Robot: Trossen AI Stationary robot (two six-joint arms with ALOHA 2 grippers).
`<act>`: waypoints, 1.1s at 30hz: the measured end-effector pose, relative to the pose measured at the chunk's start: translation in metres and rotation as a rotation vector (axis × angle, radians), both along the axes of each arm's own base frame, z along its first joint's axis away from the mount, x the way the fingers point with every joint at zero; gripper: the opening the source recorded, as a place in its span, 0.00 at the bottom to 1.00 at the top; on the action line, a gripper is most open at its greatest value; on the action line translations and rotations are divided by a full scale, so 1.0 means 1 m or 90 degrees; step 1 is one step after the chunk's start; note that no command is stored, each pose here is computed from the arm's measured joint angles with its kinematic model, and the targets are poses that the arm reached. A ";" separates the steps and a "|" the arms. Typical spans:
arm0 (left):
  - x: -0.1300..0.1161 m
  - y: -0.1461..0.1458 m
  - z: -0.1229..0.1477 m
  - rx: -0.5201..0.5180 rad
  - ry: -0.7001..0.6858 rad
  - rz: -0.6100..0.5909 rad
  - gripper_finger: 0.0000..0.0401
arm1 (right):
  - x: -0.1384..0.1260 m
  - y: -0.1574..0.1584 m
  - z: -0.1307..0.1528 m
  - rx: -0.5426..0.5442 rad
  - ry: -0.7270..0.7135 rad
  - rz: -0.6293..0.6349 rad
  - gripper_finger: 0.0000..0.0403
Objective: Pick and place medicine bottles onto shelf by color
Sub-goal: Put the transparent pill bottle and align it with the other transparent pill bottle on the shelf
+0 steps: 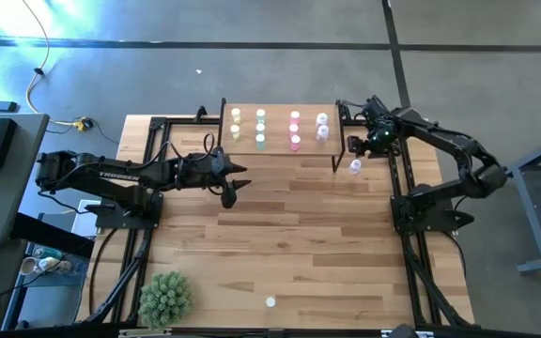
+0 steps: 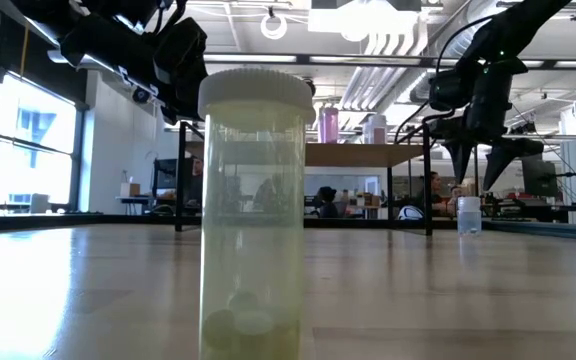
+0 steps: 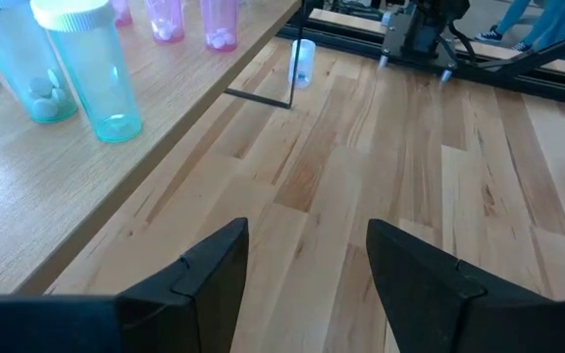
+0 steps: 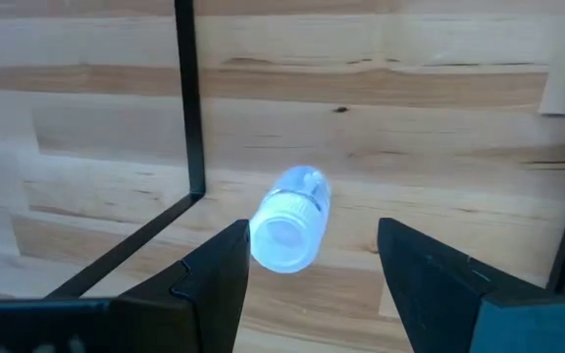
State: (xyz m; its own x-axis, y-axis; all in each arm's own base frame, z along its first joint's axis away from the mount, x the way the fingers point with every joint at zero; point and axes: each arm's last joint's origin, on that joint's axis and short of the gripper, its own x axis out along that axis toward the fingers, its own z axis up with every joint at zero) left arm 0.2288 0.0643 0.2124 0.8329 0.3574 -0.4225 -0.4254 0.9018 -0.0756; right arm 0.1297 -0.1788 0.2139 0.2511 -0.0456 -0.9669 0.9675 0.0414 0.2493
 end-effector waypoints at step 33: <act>-0.001 0.000 -0.001 -0.005 0.006 0.005 0.49 | 0.023 0.016 0.001 -0.014 -0.008 0.086 0.53</act>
